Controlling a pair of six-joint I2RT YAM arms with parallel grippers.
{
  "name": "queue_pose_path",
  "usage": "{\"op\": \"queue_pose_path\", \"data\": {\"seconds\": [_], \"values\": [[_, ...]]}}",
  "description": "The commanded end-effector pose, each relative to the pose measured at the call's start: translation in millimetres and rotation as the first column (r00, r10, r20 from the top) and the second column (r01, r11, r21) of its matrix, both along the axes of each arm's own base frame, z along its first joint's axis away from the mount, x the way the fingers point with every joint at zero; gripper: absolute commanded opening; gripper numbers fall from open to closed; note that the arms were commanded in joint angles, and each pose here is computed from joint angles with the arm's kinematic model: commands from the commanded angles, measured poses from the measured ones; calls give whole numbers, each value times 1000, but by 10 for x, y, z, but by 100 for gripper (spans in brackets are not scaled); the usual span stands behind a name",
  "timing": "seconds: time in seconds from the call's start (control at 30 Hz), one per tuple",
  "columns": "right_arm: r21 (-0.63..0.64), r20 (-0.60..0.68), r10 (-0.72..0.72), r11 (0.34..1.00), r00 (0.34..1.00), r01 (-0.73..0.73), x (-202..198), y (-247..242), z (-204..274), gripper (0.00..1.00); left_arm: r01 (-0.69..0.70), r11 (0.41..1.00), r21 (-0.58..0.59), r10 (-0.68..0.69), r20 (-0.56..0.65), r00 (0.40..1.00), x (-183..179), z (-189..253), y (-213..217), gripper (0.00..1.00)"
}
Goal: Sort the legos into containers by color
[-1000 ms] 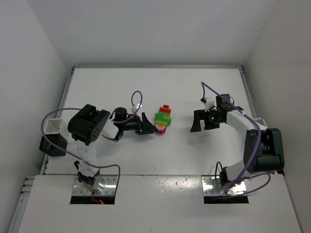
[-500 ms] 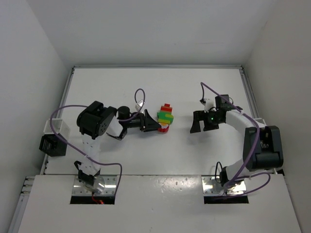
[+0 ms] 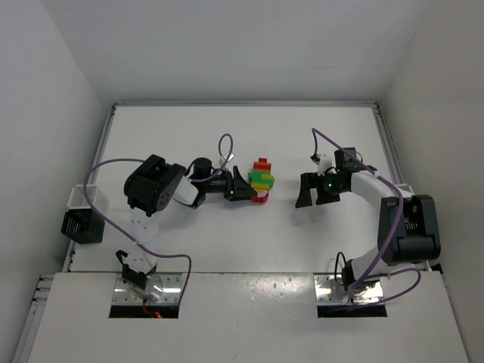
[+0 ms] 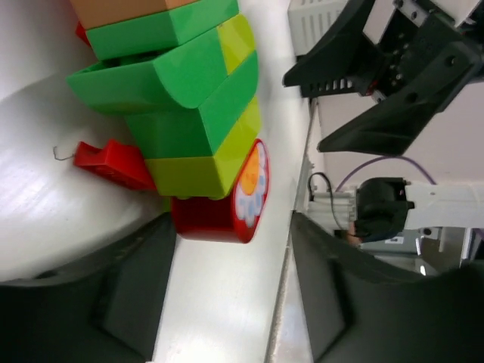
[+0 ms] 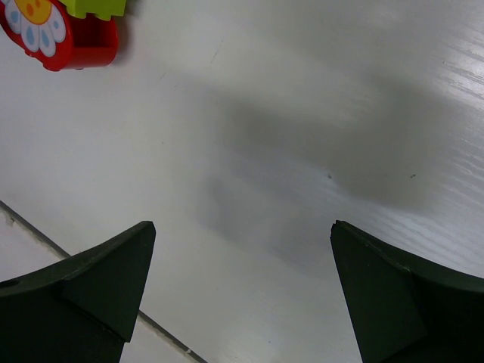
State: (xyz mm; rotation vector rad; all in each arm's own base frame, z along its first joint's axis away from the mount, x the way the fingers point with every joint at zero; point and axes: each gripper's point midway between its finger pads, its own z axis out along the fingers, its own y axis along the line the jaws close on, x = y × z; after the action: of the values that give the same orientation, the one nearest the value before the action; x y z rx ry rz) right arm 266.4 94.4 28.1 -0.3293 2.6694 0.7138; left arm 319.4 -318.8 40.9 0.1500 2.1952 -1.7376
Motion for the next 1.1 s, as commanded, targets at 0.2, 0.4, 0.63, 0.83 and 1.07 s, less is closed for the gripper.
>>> {"op": "queue_pose_path", "data": {"seconds": [0.2, 0.4, 0.63, 0.83, 1.07], "values": [[56, 102, 33, 998, 994, -39, 72, 91, 205, 100, 7, 984, 180, 25, -175, 984, -270, -744, 106, 39], [107, 124, 43, 993, 991, -56, 42, 171, 277, 100, -8, 987, 159, 27, -119, 993, -256, -574, 141, 29], [209, 140, 52, 975, 989, -81, 42, 324, 430, 100, -30, 991, 134, 20, 71, 997, -273, -135, 257, 19], [268, 138, 61, 959, 989, -97, 60, 408, 490, 100, -33, 986, 166, -2, 209, 978, -210, 109, 351, 12], [205, 297, 99, 965, 950, -165, 212, 389, 682, 100, 6, 948, 319, -128, 363, 923, -208, 166, 385, 8]]}}
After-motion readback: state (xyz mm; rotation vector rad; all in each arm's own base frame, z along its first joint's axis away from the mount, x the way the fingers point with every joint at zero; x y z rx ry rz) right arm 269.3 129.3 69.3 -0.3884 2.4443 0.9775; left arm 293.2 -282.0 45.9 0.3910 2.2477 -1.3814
